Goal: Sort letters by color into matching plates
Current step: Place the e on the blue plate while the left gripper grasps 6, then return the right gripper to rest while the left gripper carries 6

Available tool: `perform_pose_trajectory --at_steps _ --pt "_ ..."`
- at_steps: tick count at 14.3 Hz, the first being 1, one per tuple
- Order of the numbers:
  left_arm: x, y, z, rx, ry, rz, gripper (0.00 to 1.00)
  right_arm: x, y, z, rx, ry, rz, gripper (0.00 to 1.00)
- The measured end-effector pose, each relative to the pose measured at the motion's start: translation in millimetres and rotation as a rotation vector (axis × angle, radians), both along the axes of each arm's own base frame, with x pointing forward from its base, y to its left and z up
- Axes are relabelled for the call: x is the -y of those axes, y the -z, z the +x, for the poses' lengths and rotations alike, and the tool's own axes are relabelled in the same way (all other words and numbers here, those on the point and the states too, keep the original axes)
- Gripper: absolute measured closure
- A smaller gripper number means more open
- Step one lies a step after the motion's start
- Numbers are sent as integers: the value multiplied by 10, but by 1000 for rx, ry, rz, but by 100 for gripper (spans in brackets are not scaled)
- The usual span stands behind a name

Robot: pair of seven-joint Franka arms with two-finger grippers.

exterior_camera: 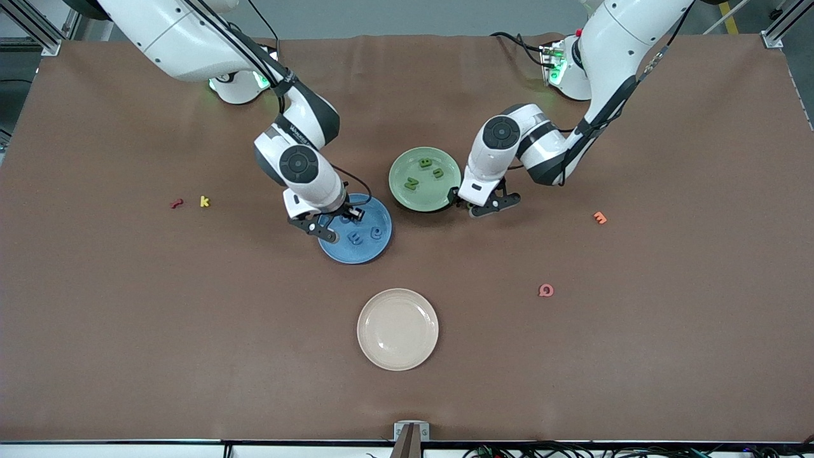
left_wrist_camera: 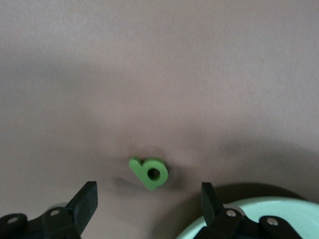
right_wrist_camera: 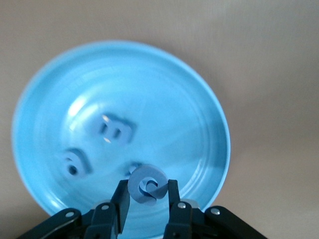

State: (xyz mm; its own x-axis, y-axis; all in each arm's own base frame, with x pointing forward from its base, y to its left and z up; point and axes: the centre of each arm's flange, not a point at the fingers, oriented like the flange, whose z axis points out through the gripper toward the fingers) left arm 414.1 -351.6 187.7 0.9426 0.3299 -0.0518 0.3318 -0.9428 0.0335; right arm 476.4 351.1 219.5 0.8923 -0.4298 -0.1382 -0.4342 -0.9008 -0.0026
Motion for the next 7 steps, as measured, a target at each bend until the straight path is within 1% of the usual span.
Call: perform_pose_trajectory --at_steps 1,3,7 --pt "-26 -12 40 5 -8 -5 7 13 37 -31 -2 -2 -4 64" --pt "-47 -42 103 14 -18 -12 7 67 53 -2 3 1 -13 64" --pt "-43 -31 89 12 -16 -12 7 247 90 116 21 14 -40 64"
